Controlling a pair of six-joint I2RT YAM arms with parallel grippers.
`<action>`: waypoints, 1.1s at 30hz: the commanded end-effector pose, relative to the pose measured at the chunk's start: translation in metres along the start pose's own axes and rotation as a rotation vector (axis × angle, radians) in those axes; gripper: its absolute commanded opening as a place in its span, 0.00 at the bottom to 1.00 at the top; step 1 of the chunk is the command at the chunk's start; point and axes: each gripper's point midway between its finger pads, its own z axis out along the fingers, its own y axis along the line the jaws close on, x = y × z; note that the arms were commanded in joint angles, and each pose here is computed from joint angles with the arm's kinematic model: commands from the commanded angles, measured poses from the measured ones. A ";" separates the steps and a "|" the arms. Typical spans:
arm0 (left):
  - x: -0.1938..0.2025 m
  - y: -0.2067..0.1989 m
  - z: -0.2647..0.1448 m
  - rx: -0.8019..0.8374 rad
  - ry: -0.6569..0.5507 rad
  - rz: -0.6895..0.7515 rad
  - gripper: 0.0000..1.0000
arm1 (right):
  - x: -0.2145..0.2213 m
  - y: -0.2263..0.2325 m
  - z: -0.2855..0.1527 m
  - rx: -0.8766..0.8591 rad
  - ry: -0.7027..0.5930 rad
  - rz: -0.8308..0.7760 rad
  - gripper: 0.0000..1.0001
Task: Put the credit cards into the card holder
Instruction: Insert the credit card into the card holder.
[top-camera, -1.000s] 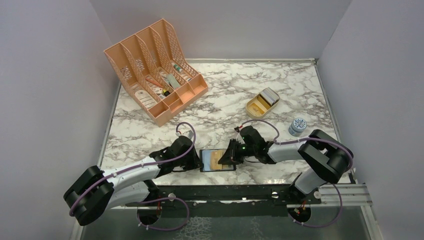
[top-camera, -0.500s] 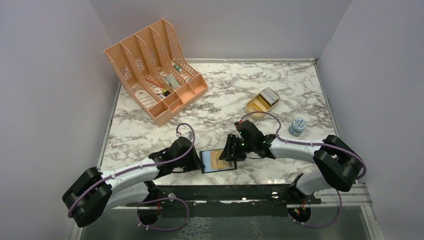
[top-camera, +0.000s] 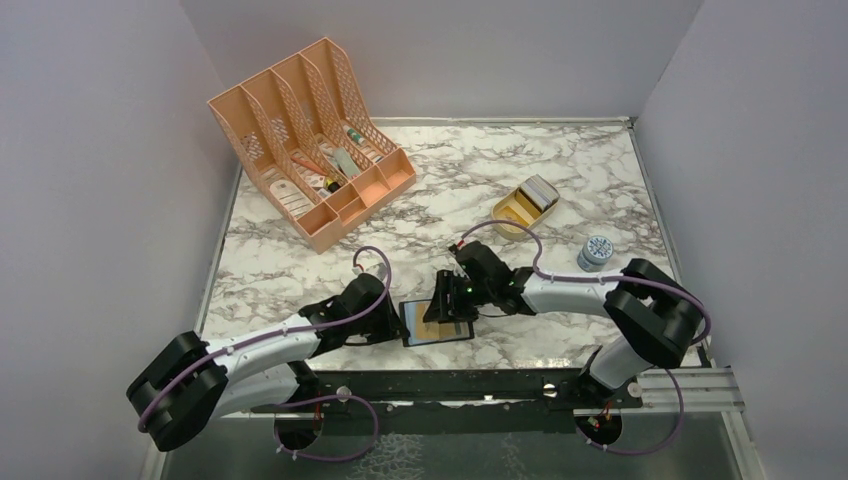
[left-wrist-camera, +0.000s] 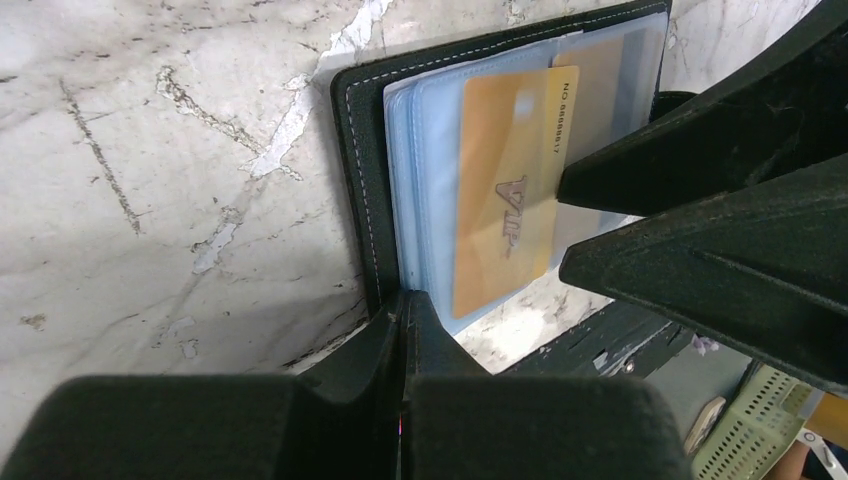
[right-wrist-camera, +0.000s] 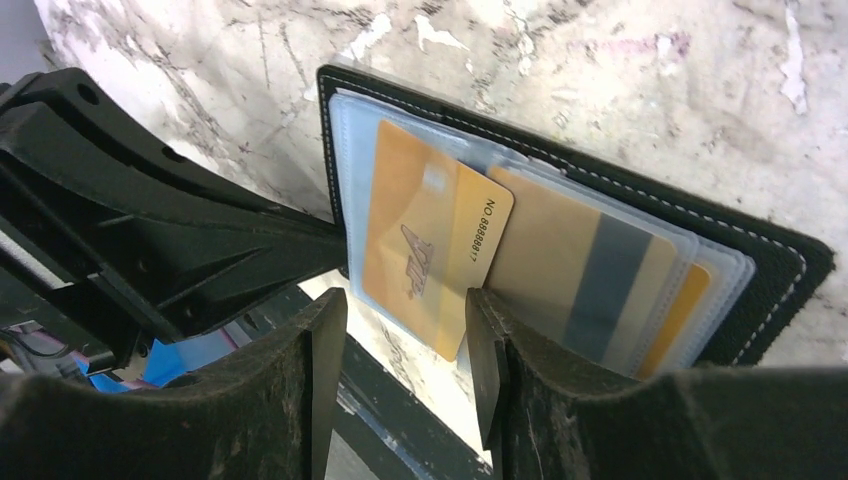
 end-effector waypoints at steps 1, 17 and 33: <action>0.003 0.004 0.003 -0.003 0.007 0.015 0.01 | 0.000 0.014 0.003 -0.089 -0.017 -0.093 0.48; 0.000 0.003 0.002 -0.008 0.000 0.020 0.01 | -0.013 0.003 -0.005 0.003 -0.094 -0.096 0.56; -0.001 0.003 0.006 -0.023 0.005 0.036 0.01 | -0.005 0.033 0.007 -0.168 -0.015 -0.189 0.54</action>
